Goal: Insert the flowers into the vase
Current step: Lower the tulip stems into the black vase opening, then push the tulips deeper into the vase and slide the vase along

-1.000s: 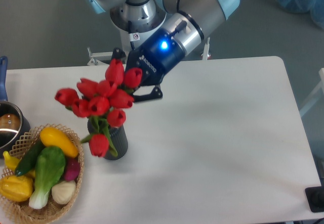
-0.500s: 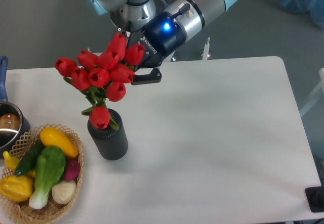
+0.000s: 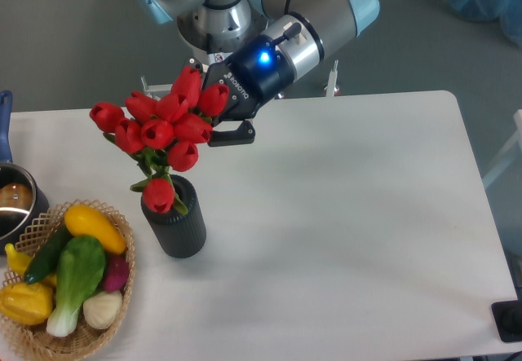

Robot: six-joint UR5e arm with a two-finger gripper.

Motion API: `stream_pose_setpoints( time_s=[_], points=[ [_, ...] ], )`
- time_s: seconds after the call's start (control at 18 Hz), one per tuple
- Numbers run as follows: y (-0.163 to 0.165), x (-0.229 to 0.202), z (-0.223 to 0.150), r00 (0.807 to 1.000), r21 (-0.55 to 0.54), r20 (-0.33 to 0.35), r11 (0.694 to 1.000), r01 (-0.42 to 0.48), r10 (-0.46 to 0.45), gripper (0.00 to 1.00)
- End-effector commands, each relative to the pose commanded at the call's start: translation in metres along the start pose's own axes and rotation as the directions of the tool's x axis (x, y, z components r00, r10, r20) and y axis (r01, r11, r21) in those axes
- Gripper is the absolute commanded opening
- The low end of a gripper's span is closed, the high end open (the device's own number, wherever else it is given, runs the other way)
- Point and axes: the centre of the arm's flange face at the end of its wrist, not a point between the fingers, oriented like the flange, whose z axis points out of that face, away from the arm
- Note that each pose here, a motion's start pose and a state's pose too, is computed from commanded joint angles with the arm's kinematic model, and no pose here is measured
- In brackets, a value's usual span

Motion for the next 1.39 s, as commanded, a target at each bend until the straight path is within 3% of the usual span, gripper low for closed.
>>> stream_pose_setpoints(
  time_s=[0.5,0.72,0.94,1.11,1.17,1.22,1.39],
  points=[
    [0.039,-0.004,0.007,1.0,-0.02,-0.006,0.999,0.028,-0.028,0.0],
    [0.057,-0.006,0.01,0.999,-0.025,-0.012,0.999,0.048,-0.049,0.06],
    [0.08,-0.016,0.023,0.997,-0.105,0.002,0.992,0.073,-0.074,0.29],
    [0.092,-0.018,0.036,0.996,-0.152,-0.003,0.985,0.083,-0.084,0.54],
    [0.095,-0.02,0.036,0.996,-0.166,0.004,0.982,0.09,-0.091,0.69],
    [0.098,-0.02,0.037,0.996,-0.18,0.01,0.979,0.093,-0.092,0.99],
    [0.099,-0.022,0.036,0.996,-0.189,0.016,0.978,0.093,-0.092,1.0]
  ],
)
